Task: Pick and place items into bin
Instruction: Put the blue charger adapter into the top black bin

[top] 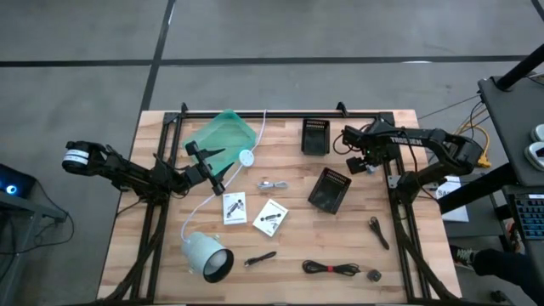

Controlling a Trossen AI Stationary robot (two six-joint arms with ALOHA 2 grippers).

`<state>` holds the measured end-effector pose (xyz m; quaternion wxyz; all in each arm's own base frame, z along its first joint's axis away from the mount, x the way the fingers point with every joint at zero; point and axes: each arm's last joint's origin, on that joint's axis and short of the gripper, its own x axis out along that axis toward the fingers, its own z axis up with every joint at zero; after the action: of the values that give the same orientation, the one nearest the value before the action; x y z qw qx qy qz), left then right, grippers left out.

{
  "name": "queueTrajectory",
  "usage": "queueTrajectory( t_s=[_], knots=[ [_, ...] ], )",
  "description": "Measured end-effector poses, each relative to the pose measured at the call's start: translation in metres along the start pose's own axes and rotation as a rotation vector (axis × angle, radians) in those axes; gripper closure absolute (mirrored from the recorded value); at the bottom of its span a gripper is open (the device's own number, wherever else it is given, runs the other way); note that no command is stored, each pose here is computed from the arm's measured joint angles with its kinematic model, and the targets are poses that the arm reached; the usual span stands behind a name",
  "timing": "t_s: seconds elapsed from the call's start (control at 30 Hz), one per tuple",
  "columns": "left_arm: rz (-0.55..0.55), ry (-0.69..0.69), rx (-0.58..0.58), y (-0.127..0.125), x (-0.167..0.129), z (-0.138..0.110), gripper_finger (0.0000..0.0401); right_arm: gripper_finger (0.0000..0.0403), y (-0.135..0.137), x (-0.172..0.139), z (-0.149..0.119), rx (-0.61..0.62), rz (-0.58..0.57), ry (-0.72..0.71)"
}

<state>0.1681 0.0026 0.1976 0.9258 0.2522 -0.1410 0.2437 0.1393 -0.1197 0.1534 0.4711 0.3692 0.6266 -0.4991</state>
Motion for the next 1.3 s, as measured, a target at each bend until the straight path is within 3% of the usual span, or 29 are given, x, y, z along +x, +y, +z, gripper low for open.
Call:
queueTrajectory(
  t_s=[0.3,0.5,0.77,1.3],
  knots=[
    [0.000,0.000,0.000,0.000,0.000,0.000,0.0184,0.0160,0.000,0.002,-0.001,-0.006,0.010,0.004],
    [0.001,-0.002,-0.001,0.000,0.000,0.000,0.0184,0.0163,0.004,0.005,0.001,-0.087,0.081,0.001],
    [0.001,-0.002,-0.001,0.000,0.000,0.000,0.0184,0.0173,0.003,0.010,-0.002,-0.092,0.067,0.022],
    [0.001,-0.002,-0.001,0.000,0.000,0.000,0.0184,0.0241,0.002,0.012,-0.003,-0.094,0.061,0.028]
  ],
)
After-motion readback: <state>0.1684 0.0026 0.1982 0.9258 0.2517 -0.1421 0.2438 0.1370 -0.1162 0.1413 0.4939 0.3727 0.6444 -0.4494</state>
